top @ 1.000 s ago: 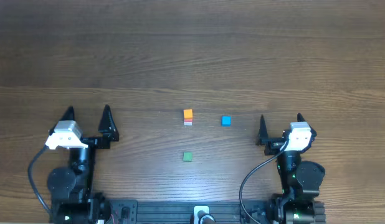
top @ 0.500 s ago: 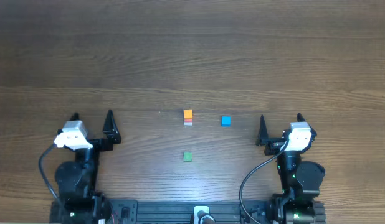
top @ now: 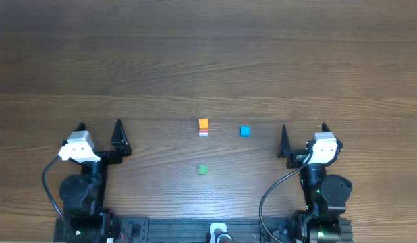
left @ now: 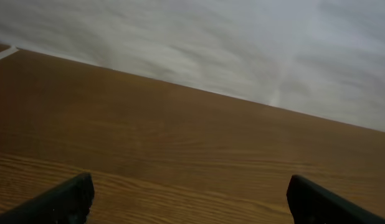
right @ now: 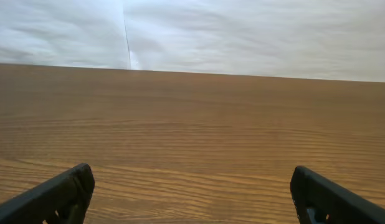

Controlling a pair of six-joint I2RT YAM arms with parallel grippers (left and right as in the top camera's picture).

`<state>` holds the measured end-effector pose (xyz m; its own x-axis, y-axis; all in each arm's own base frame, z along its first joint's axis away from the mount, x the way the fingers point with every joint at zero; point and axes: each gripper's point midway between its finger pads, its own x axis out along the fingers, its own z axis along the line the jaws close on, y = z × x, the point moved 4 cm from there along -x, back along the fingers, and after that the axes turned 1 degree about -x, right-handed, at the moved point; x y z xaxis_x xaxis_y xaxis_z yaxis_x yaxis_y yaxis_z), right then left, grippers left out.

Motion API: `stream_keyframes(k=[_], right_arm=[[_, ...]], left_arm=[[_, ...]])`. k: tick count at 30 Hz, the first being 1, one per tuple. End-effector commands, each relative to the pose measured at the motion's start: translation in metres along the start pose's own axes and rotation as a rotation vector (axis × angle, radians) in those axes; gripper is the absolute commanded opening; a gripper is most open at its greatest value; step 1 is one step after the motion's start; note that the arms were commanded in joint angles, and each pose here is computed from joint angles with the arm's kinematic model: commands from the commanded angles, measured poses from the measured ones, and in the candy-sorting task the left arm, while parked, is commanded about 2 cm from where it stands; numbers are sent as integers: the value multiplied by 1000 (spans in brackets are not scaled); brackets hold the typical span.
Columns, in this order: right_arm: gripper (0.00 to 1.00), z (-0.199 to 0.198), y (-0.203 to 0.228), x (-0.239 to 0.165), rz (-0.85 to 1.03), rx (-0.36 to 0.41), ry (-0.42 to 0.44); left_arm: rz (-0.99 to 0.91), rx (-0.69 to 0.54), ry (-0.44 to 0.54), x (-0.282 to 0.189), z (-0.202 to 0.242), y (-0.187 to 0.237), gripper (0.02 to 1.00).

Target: Stack Cubes

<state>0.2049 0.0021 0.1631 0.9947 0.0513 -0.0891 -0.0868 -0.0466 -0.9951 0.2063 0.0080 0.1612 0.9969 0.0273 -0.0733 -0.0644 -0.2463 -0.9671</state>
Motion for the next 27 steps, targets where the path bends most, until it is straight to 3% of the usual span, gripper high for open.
stream_keyframes(k=[1, 17, 20, 27], right_arm=[[991, -1, 3, 0, 4, -7, 6], [993, -1, -1, 0, -14, -6, 5], [993, -1, -14, 0, -76, 89, 0], [991, 25, -43, -7, -171, 123, -206]], left_arm=[[2, 14, 8, 0, 0, 2, 1000], [3, 14, 7, 0, 0, 2, 1000], [3, 14, 7, 0, 0, 2, 1000], [3, 14, 7, 0, 0, 2, 1000]])
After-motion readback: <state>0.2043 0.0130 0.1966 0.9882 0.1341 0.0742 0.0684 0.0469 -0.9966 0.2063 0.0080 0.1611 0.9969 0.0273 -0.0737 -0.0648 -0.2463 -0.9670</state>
